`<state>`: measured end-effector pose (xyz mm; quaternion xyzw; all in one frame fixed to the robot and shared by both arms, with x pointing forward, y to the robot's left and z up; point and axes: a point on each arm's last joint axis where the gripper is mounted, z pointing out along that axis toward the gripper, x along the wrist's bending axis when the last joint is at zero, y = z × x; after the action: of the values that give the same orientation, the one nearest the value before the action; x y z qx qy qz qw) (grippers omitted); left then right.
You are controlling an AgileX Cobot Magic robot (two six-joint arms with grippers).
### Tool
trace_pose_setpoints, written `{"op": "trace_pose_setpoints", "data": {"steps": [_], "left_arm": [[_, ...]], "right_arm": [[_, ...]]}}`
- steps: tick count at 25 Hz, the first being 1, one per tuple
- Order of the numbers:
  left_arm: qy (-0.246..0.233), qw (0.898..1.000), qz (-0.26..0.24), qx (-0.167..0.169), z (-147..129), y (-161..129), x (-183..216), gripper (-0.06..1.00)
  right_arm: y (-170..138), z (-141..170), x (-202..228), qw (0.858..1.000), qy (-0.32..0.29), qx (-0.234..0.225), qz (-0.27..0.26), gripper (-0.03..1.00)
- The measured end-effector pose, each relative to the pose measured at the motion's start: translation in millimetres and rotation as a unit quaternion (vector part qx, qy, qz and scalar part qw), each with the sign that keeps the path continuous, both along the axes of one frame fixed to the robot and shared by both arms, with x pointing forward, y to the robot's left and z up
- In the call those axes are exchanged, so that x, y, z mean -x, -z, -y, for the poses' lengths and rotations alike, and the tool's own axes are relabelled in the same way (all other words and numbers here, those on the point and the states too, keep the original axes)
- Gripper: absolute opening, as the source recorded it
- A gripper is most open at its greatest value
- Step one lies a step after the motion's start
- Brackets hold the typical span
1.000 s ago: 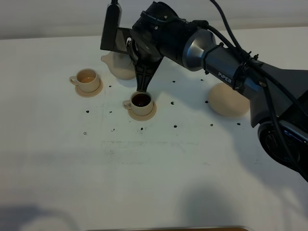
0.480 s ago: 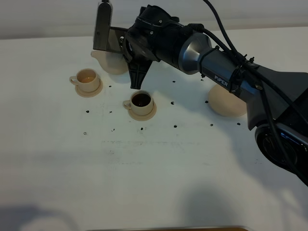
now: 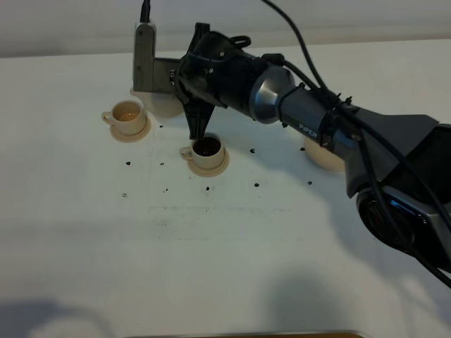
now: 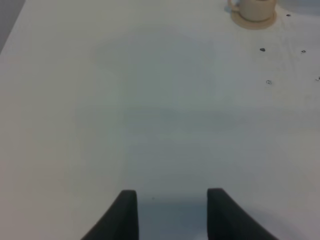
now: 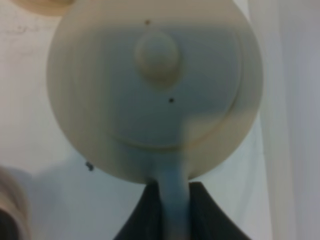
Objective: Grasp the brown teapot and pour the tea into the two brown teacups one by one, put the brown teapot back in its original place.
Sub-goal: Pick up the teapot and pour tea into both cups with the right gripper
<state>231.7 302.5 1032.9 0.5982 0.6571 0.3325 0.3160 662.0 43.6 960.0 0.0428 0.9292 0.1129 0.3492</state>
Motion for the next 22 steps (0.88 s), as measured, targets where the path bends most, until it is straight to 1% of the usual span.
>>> {"op": "trace_pose_setpoints", "data": {"steps": [9, 15, 22], "left_arm": [[0.000, 1.000, 0.000, 0.000, 0.0, 0.0, 0.0, 0.31], [0.000, 1.000, 0.000, 0.000, 0.0, 0.0, 0.0, 0.31], [0.000, 1.000, 0.000, 0.000, 0.0, 0.0, 0.0, 0.31]], "right_arm": [[6.7, -9.9, 0.7, 0.999, -0.013, 0.014, 0.040, 0.11], [4.2, -9.4, -2.9, 0.997, -0.016, 0.022, 0.069, 0.11], [10.3, -9.2, -6.6, 0.995, -0.017, 0.035, 0.089, 0.11]]}}
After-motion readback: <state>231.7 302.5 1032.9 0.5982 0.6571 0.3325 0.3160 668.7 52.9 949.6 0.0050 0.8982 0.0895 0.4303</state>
